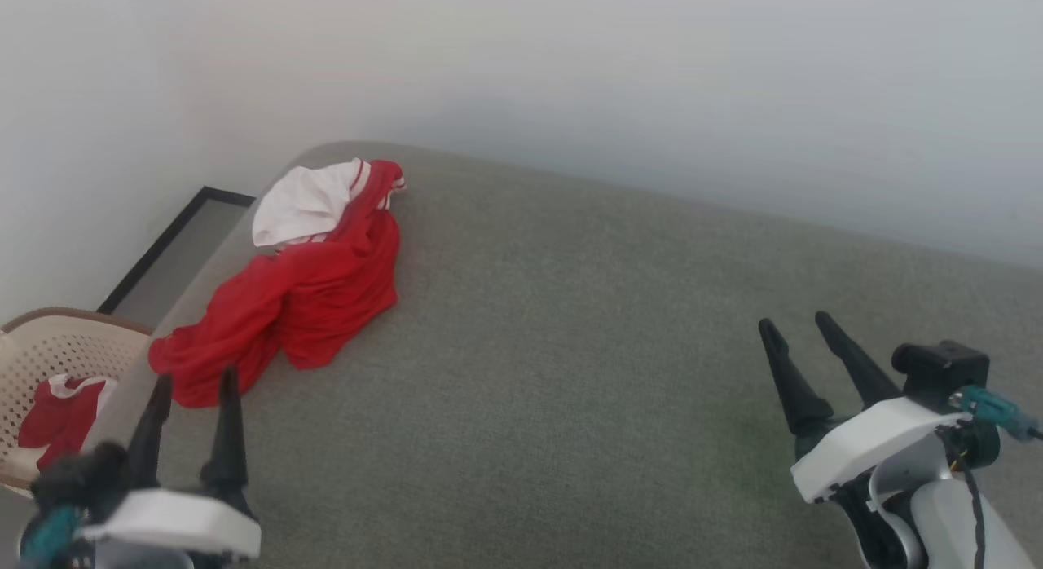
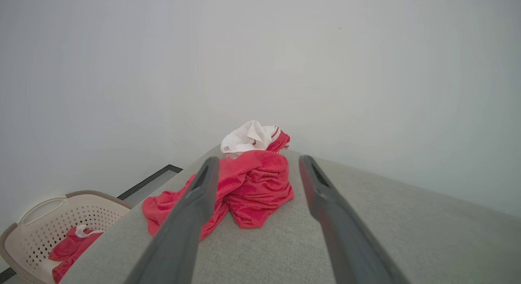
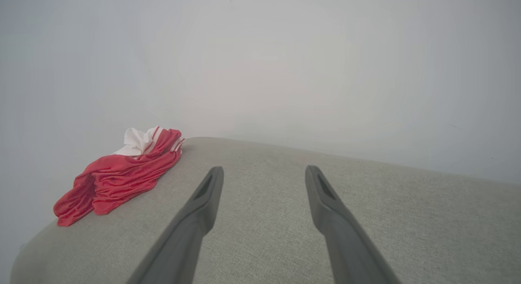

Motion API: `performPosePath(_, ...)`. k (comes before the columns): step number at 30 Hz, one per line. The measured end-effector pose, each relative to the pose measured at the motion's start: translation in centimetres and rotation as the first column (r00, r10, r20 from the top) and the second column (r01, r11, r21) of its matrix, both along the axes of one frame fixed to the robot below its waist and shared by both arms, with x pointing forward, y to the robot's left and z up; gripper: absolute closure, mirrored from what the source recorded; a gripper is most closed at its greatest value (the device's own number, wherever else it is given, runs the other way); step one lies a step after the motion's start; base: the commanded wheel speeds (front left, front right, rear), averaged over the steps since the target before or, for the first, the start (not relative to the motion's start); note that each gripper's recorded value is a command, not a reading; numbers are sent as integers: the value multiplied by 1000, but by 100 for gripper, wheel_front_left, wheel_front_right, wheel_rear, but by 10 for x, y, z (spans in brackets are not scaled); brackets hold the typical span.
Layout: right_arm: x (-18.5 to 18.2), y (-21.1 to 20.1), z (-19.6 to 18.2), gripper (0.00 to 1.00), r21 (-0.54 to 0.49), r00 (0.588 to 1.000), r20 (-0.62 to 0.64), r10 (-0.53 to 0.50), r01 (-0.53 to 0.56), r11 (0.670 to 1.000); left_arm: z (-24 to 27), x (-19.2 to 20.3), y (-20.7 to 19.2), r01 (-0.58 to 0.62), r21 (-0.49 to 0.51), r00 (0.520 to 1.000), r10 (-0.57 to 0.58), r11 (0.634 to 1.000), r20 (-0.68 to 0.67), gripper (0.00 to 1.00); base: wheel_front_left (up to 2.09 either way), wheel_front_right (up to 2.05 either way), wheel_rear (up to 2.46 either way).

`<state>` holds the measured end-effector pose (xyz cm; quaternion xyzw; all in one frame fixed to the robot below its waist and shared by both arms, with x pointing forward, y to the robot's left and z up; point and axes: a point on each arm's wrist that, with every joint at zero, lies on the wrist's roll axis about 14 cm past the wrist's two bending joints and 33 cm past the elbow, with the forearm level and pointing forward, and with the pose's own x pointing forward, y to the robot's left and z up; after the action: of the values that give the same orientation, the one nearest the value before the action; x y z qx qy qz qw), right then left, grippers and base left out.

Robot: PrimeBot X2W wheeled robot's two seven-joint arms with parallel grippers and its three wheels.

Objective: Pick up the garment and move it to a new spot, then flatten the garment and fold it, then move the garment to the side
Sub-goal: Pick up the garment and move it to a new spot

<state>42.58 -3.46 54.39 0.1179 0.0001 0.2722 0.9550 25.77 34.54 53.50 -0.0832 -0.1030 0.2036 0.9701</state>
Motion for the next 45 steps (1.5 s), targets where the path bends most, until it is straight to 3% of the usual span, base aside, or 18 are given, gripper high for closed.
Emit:
performPosePath(12,31,-33,-6,0,-36,999,-8,-52,51,998,2,97,23,83,4,987,-82,997,-138,0,0,0,0)
performPosePath(21,61,-74,-30,0,-69,991,-44,-125,122,990,-40,178,22,139,-30,928,-141,990,-345,0,0,0,0)
performPosePath(29,81,-100,-58,0,-102,981,-87,-171,162,981,-100,218,23,122,-104,821,-159,987,-549,0,0,0,0)
performPosePath(34,88,-113,-80,0,-130,973,-125,-193,177,976,-156,221,20,57,-165,691,-158,985,-706,0,0,0,0)
performPosePath(38,92,-121,-92,0,-146,968,-144,-207,186,972,-177,225,18,23,-202,620,-172,979,-765,0,0,0,0)
performPosePath(45,99,-117,-97,0,-148,968,-154,-196,174,974,-188,224,15,-26,-268,559,-208,963,-802,0,0,0,0)
